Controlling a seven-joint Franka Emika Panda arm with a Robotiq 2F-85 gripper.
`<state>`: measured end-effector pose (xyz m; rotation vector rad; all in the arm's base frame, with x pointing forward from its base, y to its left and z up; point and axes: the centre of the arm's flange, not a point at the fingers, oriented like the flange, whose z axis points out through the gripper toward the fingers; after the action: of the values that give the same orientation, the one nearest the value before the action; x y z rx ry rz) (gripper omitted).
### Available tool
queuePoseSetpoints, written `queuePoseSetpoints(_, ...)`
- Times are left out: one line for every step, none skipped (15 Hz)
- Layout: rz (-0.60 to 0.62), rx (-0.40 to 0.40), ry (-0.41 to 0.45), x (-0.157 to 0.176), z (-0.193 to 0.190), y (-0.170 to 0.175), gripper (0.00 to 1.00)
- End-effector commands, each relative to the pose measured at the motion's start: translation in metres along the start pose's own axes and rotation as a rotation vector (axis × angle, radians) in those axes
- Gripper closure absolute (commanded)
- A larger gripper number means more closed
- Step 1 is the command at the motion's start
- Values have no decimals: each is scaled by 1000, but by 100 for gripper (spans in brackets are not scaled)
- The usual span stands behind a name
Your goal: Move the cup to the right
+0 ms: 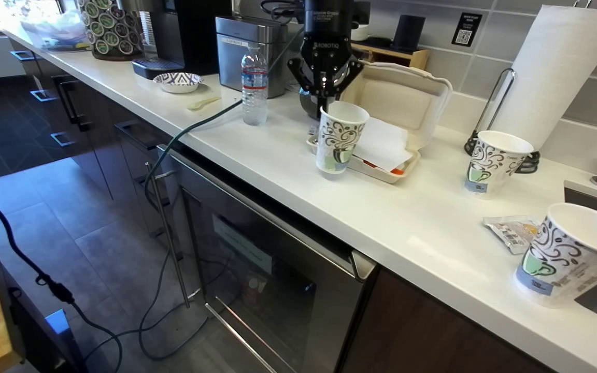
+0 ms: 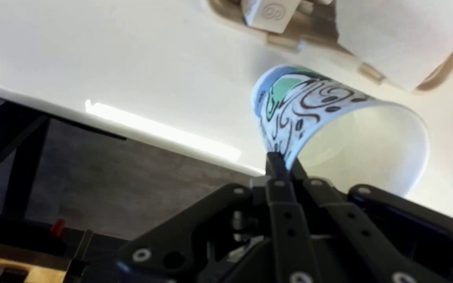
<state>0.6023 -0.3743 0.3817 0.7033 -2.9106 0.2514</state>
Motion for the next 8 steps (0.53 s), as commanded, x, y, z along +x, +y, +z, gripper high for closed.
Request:
queuePoseSetpoints(9,134,-47,1,17,8,99)
queuePoseSetpoints(7,169,-49,-1,20,9,99)
queuePoseSetpoints(6,190,-52,-1,23,9,99)
queuePoseSetpoints(5,217,-41,-1,26,10,99)
queuePoseSetpoints(6,241,-29,1,28,9,99)
queuePoseSetpoints(7,260,-18,2,29,8,99)
queuePoseSetpoints(9,278,3,5,30,5,99)
queuePoseSetpoints(20,293,15,7,29,4,99)
